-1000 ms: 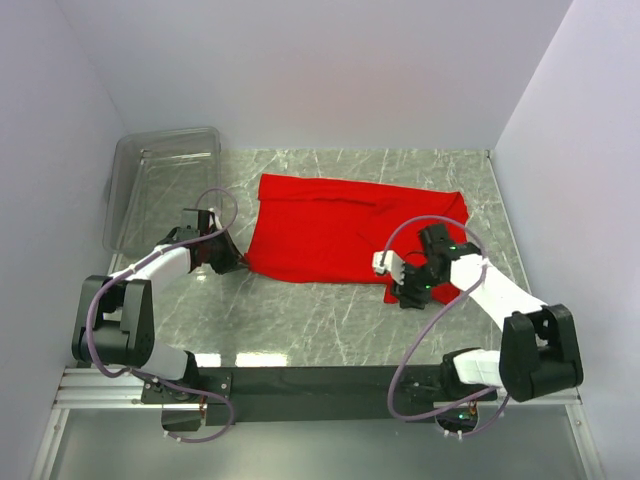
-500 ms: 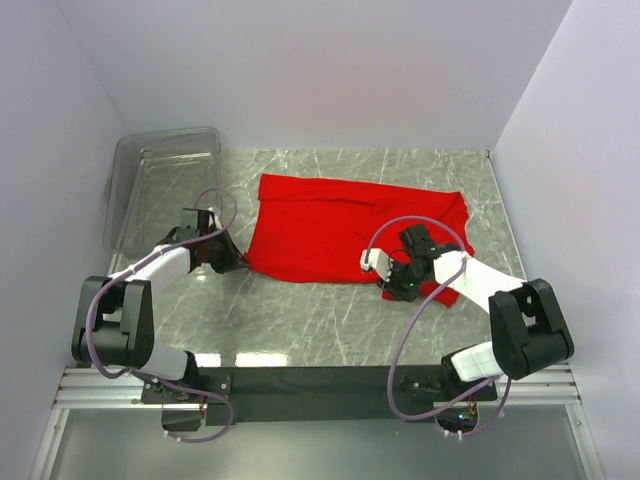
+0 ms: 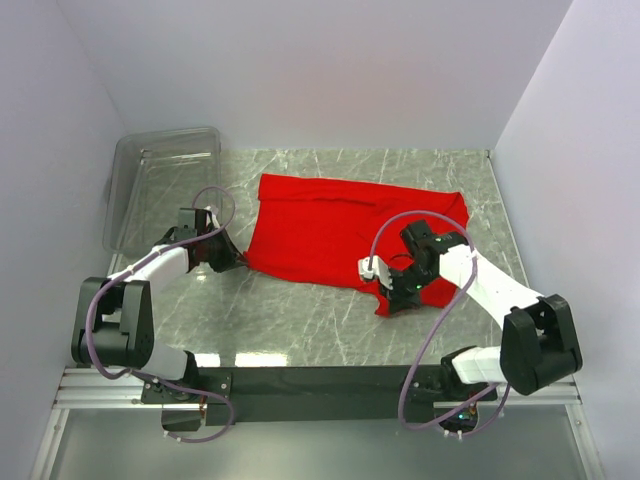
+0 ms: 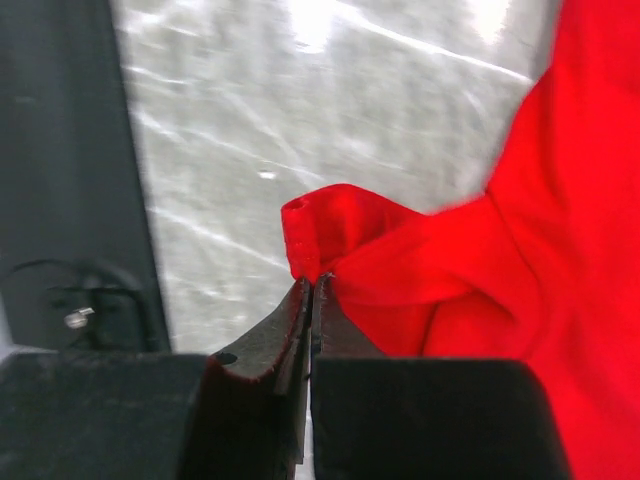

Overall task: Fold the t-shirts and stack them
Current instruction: Fold the T-shirt at the center of the board.

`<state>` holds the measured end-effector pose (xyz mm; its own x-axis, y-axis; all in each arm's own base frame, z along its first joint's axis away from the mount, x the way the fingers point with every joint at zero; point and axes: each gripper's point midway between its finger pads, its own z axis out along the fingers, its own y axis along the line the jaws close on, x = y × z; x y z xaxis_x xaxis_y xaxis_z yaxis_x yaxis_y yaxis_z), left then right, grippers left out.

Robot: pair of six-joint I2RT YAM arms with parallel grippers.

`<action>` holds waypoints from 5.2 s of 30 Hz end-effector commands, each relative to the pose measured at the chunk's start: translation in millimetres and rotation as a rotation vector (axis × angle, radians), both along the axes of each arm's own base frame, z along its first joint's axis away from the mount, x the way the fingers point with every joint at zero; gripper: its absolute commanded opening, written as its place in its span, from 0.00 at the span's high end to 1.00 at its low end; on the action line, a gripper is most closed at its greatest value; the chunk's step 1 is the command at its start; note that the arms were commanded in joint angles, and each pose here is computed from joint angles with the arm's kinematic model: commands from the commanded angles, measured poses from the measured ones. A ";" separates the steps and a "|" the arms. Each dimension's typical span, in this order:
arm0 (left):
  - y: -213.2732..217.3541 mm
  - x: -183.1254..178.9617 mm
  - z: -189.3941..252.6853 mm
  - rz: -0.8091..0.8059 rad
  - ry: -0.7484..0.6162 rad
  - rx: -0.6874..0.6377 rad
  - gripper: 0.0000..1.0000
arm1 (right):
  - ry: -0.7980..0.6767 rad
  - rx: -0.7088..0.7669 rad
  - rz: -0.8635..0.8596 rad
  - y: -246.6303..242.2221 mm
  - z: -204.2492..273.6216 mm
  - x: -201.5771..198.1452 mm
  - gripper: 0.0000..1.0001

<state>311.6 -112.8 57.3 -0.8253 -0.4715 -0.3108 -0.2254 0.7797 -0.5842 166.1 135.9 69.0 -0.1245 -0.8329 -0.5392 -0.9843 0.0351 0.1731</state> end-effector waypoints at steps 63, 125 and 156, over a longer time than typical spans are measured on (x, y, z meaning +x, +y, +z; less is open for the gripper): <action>-2.9 9.4 12.7 -0.037 -0.056 -0.039 0.99 | -0.249 -0.256 -0.407 -138.9 -29.5 30.9 1.00; 12.0 13.6 38.4 -0.007 -0.123 0.022 0.99 | -0.283 -0.145 -0.563 -135.7 14.5 47.6 1.00; 36.6 -18.4 36.1 -0.027 -0.050 0.166 0.45 | -0.247 -0.041 -0.606 -140.0 24.9 63.6 1.00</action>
<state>275.9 -81.6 53.9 -0.8666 -0.4393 -0.2367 -0.3009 0.8384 -0.4546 226.2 -7.1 91.5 -0.4727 -0.6835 -0.5561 -0.7928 0.6054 -0.0702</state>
